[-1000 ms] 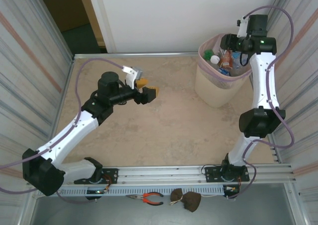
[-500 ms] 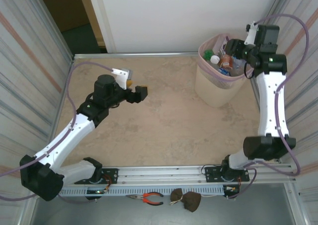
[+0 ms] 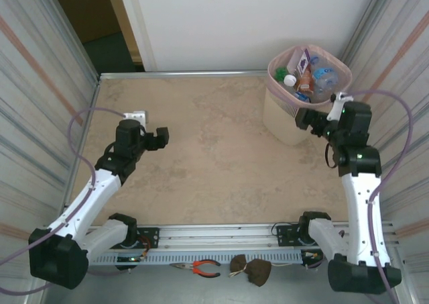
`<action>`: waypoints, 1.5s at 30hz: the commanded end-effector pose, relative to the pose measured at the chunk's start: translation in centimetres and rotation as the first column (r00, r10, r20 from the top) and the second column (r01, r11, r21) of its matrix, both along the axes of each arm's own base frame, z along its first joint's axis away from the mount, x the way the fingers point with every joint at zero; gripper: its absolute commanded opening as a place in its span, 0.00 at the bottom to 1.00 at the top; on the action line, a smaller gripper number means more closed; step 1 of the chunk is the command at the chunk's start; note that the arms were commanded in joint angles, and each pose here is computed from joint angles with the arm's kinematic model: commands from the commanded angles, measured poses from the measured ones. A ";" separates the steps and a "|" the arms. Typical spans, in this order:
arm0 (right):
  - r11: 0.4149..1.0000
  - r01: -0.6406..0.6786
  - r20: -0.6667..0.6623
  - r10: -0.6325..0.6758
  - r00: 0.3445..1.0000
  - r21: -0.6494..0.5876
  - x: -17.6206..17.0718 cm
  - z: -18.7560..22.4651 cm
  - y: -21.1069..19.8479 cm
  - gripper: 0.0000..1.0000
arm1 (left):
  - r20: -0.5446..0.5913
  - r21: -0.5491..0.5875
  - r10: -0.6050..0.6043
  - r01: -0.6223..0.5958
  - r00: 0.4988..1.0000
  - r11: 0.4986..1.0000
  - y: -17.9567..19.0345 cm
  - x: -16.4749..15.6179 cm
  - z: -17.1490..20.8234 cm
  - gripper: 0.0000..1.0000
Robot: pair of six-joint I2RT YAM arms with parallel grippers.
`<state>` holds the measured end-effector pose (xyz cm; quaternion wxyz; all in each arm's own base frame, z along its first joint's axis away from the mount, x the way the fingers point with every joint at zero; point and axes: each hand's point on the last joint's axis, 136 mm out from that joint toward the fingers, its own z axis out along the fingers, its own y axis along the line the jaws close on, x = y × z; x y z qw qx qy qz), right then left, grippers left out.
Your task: Put the plastic bottles in the bin
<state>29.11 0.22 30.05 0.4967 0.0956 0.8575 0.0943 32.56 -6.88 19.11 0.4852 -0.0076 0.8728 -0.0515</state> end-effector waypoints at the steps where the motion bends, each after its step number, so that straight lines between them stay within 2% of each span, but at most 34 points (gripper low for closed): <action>1: 0.999 0.042 0.038 -0.041 0.998 -0.030 0.9 -2.7 -0.8 0.99 | 0.070 0.144 0.092 -0.102 0.993 0.984 2.8 0.7 -0.2 0.99; 6: 0.994 0.081 0.031 -0.079 0.996 -0.075 2.2 -10.0 -1.7 0.99 | 0.070 0.276 0.103 -0.119 0.992 0.954 4.1 1.6 -2.9 0.99; 10: 0.987 0.065 0.008 -0.065 0.998 -0.146 4.1 -14.8 -1.8 0.99 | 0.032 0.304 0.155 -0.157 0.987 0.940 5.8 2.6 -5.5 0.99; 13: 0.980 0.068 -0.015 -0.072 0.997 -0.185 5.8 -18.2 -2.1 0.99 | 0.089 0.314 0.133 -0.154 0.987 0.937 6.2 3.1 -6.6 0.99; 14: 0.980 0.070 -0.006 -0.073 0.997 -0.185 6.2 -19.0 -2.1 0.99 | 0.141 0.300 0.120 -0.158 0.983 0.941 6.2 3.5 -6.4 0.99; 19: 0.978 0.082 0.038 -0.076 0.996 -0.190 8.4 -20.0 -2.4 0.99 | 0.220 0.253 0.058 -0.114 0.974 0.961 6.2 4.0 -6.6 0.99; 22: 0.979 0.045 0.083 -0.029 0.996 -0.197 9.7 -19.6 -1.8 0.99 | 0.263 0.188 0.028 -0.080 0.964 0.979 6.4 4.5 -6.4 0.99; 27: 0.981 0.011 0.080 0.004 0.997 -0.194 10.5 -20.4 -1.5 0.99 | 0.232 0.106 -0.038 0.014 0.972 0.994 6.0 5.6 -7.9 0.98; 30: 0.980 -0.018 0.100 0.039 0.994 -0.198 10.5 -21.5 -1.0 0.99 | 0.233 0.112 -0.106 0.082 0.967 0.990 5.0 5.8 -9.0 0.98; 34: 0.983 0.018 0.098 0.001 0.995 -0.185 10.3 -22.0 -1.7 0.99 | 0.205 0.118 -0.179 0.157 0.962 0.981 3.8 6.7 -9.3 0.99; 35: 0.983 0.018 0.098 0.000 0.995 -0.185 10.3 -22.0 -1.7 0.99 | 0.162 0.116 -0.172 0.154 0.972 0.981 3.9 6.7 -10.0 0.99; 39: 0.983 0.017 0.097 0.001 0.995 -0.184 10.3 -22.0 -1.7 0.99 | 0.161 0.125 -0.102 0.082 0.982 0.989 4.9 7.1 -10.0 0.99; 45: 0.983 0.018 0.099 0.000 0.995 -0.185 10.3 -22.0 -1.7 0.99 | 0.165 0.141 -0.096 0.073 0.982 0.987 4.8 6.9 -9.9 0.99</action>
